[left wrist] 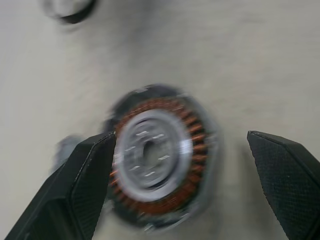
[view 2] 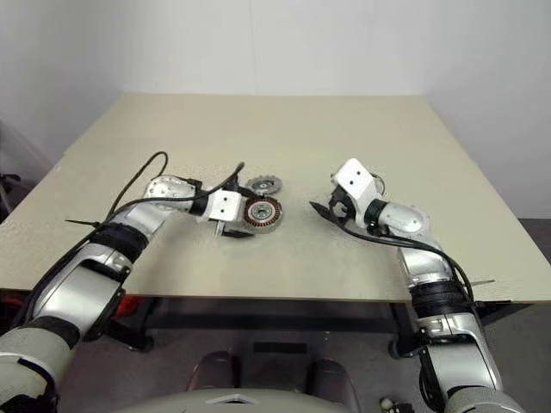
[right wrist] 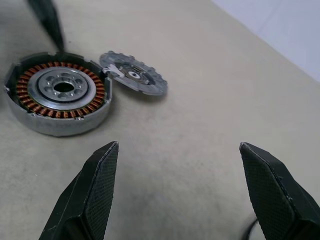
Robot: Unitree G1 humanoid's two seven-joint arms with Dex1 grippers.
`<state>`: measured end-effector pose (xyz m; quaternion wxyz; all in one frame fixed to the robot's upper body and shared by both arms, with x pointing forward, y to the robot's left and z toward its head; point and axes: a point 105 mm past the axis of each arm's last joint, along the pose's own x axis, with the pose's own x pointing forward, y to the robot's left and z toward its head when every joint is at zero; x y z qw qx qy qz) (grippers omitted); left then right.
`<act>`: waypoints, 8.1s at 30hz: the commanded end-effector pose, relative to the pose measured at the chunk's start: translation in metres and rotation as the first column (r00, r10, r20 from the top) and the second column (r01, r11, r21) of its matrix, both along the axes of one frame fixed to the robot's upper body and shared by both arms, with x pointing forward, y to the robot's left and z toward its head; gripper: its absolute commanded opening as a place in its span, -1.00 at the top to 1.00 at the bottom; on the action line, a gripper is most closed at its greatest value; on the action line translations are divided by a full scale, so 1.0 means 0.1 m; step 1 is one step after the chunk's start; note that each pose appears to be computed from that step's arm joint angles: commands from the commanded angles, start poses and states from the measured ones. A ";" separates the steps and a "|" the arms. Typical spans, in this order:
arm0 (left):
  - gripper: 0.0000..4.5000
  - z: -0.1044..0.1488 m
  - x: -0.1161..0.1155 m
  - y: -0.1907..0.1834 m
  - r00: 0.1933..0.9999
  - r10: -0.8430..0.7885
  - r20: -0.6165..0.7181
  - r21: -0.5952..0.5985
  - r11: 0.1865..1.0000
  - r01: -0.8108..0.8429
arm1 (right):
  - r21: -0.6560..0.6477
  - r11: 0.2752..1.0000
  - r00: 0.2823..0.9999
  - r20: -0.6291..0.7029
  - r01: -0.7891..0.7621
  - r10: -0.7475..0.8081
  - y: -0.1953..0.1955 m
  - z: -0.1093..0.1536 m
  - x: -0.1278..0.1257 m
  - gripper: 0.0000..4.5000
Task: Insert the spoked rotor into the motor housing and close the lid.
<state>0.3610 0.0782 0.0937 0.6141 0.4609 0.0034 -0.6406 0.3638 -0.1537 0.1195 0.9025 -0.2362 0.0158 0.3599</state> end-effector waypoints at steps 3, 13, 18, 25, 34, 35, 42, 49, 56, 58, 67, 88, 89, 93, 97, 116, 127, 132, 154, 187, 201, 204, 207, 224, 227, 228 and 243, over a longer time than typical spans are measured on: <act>-0.96 0.11 0.00 0.04 0.993 -0.114 0.007 0.107 0.988 0.113 | 0.030 0.998 0.996 0.077 0.049 -0.051 -0.10 0.22 -0.04 -0.93; -0.96 0.23 0.18 0.10 0.994 -0.098 0.043 0.227 0.970 0.086 | 0.065 0.991 0.990 0.075 0.118 -0.123 -0.13 0.16 -0.17 -0.93; -0.96 0.23 0.19 0.00 0.992 -0.116 0.050 0.235 0.967 0.102 | 0.076 0.988 0.987 0.078 0.138 -0.144 -0.13 0.15 -0.19 -0.93; -0.71 0.25 0.20 -0.07 0.989 -0.134 0.058 0.268 0.957 0.114 | 0.089 0.982 0.982 0.082 0.166 -0.173 -0.15 0.15 -0.20 -0.93; -0.12 0.18 0.20 -0.07 0.987 -0.151 0.054 0.325 0.937 0.125 | 0.100 0.977 0.977 0.086 0.186 -0.195 -0.17 0.15 -0.22 -0.93; -0.12 0.17 0.19 -0.07 0.987 -0.155 0.045 0.329 0.935 0.132 | 0.101 0.977 0.977 0.087 0.188 -0.197 -0.17 0.15 -0.22 -0.93; -0.12 0.08 0.14 -0.06 0.983 -0.184 0.014 0.380 0.910 0.165 | 0.107 0.975 0.975 0.087 0.195 -0.205 -0.16 0.15 -0.22 -0.93; -0.12 0.05 0.17 -0.10 0.983 -0.178 0.034 0.413 0.899 0.149 | 0.118 0.970 0.970 0.089 0.214 -0.225 -0.17 0.14 -0.24 -0.93; 0.73 0.05 0.18 -0.13 0.983 -0.181 0.037 0.413 0.898 0.149 | 0.121 0.965 0.965 0.096 0.231 -0.243 -0.20 0.15 -0.24 -0.93; 0.99 0.05 0.18 -0.13 0.983 -0.180 0.045 0.414 0.899 0.145 | 0.121 0.965 0.965 0.098 0.233 -0.245 -0.21 0.16 -0.24 -0.93; 0.99 0.04 0.17 -0.09 0.983 -0.178 0.035 0.416 0.897 0.148 | 0.120 0.965 0.963 0.103 0.235 -0.248 -0.20 0.17 -0.20 -0.93; 0.99 0.49 0.24 -0.52 0.924 -0.313 0.219 0.400 0.893 0.208 | 0.139 0.955 0.952 0.123 0.262 -0.279 -0.24 0.22 -0.20 -0.93; 0.99 0.50 0.24 -0.57 0.919 -0.323 0.228 0.404 0.890 0.212 | 0.140 0.954 0.951 0.125 0.266 -0.283 -0.25 0.22 -0.20 -0.93; 0.99 0.48 0.20 -0.70 0.902 -0.361 0.237 0.422 0.874 0.239 | 0.142 0.947 0.942 0.134 0.289 -0.307 -0.28 0.23 -0.21 -0.93; 0.99 0.38 0.12 -0.82 0.884 -0.414 0.219 0.444 0.848 0.288 | 0.145 0.940 0.934 0.138 0.309 -0.328 -0.31 0.24 -0.25 -0.93; 0.19 0.08 -0.03 -0.96 0.865 -0.476 0.156 0.483 0.801 0.354 | 0.142 0.917 0.911 0.134 0.372 -0.391 -0.41 0.23 -0.41 -0.93; 0.05 0.50 0.14 -0.90 0.956 -0.245 0.163 0.148 0.964 0.222 | 0.225 0.875 0.878 0.125 0.429 -0.463 -0.47 0.29 -0.29 -0.93; 0.05 0.82 0.37 -0.66 0.999 0.048 0.016 -0.286 0.957 -0.042 | 0.234 0.859 0.881 0.020 0.456 -0.474 -0.56 0.12 -0.37 -0.93; 0.05 0.44 0.22 -0.18 0.799 0.414 -0.437 -0.737 0.344 -0.582 | 0.067 0.852 0.841 -0.215 0.520 -0.496 -1.25 -0.16 -0.49 -0.93; 0.03 0.16 -0.04 0.12 0.803 0.346 -0.485 -0.544 0.599 -0.587 | 0.063 0.775 0.723 -0.413 0.629 -0.554 -1.28 -0.78 -0.63 0.03; 0.03 0.15 -0.04 0.08 0.801 0.349 -0.486 -0.548 0.592 -0.590 | 0.080 0.809 0.757 -0.416 0.583 -0.504 -1.07 -0.70 -0.54 0.72; 0.03 0.15 -0.04 0.08 0.800 0.349 -0.488 -0.548 0.590 -0.592 | 0.127 0.860 0.827 -0.372 0.495 -0.421 -0.86 -0.53 -0.50 0.72; 0.03 0.14 -0.04 0.07 0.798 0.347 -0.493 -0.547 0.589 -0.595 | 0.232 0.907 0.914 -0.297 0.351 -0.277 -0.50 -0.19 -0.46 0.72; 0.03 0.18 -0.02 0.08 0.798 0.369 -0.476 -0.555 0.578 -0.598 | 0.216 0.972 0.934 -0.357 0.095 -0.011 0.41 -0.29 -0.23 0.72; 0.03 0.17 -0.03 0.11 0.794 0.380 -0.476 -0.554 0.571 -0.605 | 0.201 0.975 0.928 -0.372 0.093 -0.012 0.40 -0.35 -0.27 0.72; 0.03 0.17 -0.03 0.12 0.792 0.383 -0.476 -0.553 0.570 -0.608 | 0.199 0.976 0.927 -0.376 0.089 -0.008 0.40 -0.36 -0.28 0.72; 0.03 0.15 -0.02 0.12 0.792 0.392 -0.468 -0.546 0.576 -0.608 | 0.154 0.982 0.918 -0.395 0.107 -0.038 0.32 -0.48 -0.30 0.72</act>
